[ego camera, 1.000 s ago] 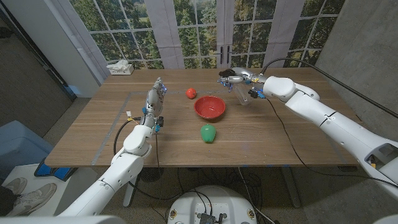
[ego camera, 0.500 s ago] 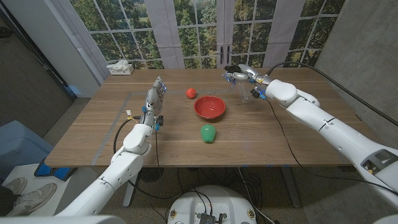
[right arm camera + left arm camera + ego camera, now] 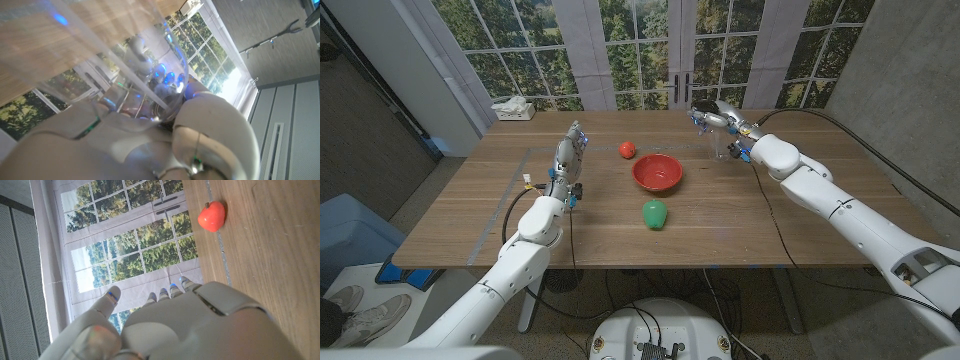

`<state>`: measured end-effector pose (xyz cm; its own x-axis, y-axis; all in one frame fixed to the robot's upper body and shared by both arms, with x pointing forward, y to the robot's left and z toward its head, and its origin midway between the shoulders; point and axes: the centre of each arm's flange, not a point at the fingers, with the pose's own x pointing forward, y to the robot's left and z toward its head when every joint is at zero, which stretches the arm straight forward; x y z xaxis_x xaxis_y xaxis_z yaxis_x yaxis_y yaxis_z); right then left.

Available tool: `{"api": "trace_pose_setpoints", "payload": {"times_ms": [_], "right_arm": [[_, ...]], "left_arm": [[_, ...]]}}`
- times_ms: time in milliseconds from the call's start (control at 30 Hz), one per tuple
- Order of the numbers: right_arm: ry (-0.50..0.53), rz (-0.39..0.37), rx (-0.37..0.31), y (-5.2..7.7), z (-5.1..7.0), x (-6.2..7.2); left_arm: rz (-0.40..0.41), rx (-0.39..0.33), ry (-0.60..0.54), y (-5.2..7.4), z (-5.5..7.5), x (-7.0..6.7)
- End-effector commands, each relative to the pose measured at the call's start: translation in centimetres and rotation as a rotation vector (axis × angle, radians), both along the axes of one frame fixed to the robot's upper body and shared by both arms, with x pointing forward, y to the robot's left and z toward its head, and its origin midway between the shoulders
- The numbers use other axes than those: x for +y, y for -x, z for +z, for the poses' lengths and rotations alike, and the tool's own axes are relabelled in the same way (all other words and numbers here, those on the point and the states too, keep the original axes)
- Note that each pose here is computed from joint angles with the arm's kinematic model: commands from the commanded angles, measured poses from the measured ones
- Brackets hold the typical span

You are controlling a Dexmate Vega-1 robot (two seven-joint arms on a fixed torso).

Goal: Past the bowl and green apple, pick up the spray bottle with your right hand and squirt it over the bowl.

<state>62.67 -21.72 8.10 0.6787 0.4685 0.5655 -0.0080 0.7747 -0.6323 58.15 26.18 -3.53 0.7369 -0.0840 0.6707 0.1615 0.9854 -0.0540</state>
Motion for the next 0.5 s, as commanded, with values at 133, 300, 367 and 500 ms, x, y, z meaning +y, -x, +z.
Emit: {"api": "trace_pose_setpoints", "payload": {"times_ms": [133,300,367,500], "right_arm": [[-0.158,-0.042,-0.037,-1.0,-1.2,-2.6],[-0.207,-0.053,-0.054,-1.0,-1.7,-3.3],[-0.223,-0.058,-0.056,-1.1,-1.9,-3.6],[-0.278,-0.074,-0.086,-1.1,-2.5,-4.3]], "left_arm": [[-0.004,0.001,-0.010,-0.5,0.6,-0.1],[-0.003,-0.001,-0.008,-0.5,0.7,-0.1],[-0.003,-0.001,-0.011,-0.6,0.7,-0.1],[-0.004,-0.002,-0.013,-0.7,0.9,-0.1]]}}
